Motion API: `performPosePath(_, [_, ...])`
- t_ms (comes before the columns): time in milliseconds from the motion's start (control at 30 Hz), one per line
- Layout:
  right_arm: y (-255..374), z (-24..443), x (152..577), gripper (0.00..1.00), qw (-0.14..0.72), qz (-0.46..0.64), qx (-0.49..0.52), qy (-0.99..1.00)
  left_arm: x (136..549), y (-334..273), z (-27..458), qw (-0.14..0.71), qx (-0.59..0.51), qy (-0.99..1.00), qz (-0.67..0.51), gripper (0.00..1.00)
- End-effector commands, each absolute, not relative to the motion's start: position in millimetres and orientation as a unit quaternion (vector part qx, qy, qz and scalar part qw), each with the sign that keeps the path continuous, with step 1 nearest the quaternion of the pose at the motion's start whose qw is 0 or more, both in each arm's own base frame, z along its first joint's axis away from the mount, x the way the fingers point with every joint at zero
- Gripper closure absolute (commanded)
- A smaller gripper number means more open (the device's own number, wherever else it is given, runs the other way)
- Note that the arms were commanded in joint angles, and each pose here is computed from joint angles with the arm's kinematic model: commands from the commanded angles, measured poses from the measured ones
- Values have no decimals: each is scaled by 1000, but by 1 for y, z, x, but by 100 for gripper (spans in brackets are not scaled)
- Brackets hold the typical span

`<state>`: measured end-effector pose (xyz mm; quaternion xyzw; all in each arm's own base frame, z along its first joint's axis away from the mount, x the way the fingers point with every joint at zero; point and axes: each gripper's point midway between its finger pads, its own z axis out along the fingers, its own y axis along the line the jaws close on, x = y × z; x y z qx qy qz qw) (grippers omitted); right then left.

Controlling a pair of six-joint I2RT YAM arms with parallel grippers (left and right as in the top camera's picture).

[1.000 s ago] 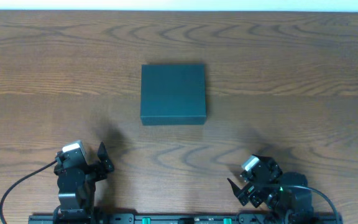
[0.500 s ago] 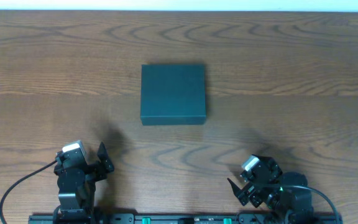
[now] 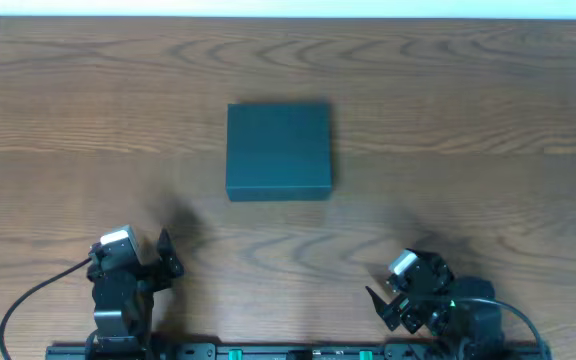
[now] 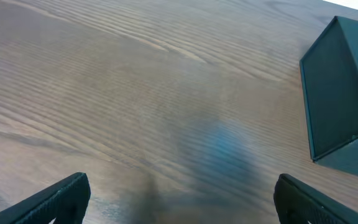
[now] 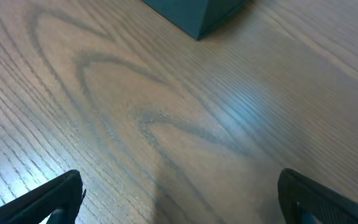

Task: Pack container

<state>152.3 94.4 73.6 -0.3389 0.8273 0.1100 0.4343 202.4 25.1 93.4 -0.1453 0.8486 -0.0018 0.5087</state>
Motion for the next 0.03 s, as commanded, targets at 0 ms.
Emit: performPosePath(0, [97,72,151,1,435,114,-345,824,202,28,91,509,-155,847,3,5])
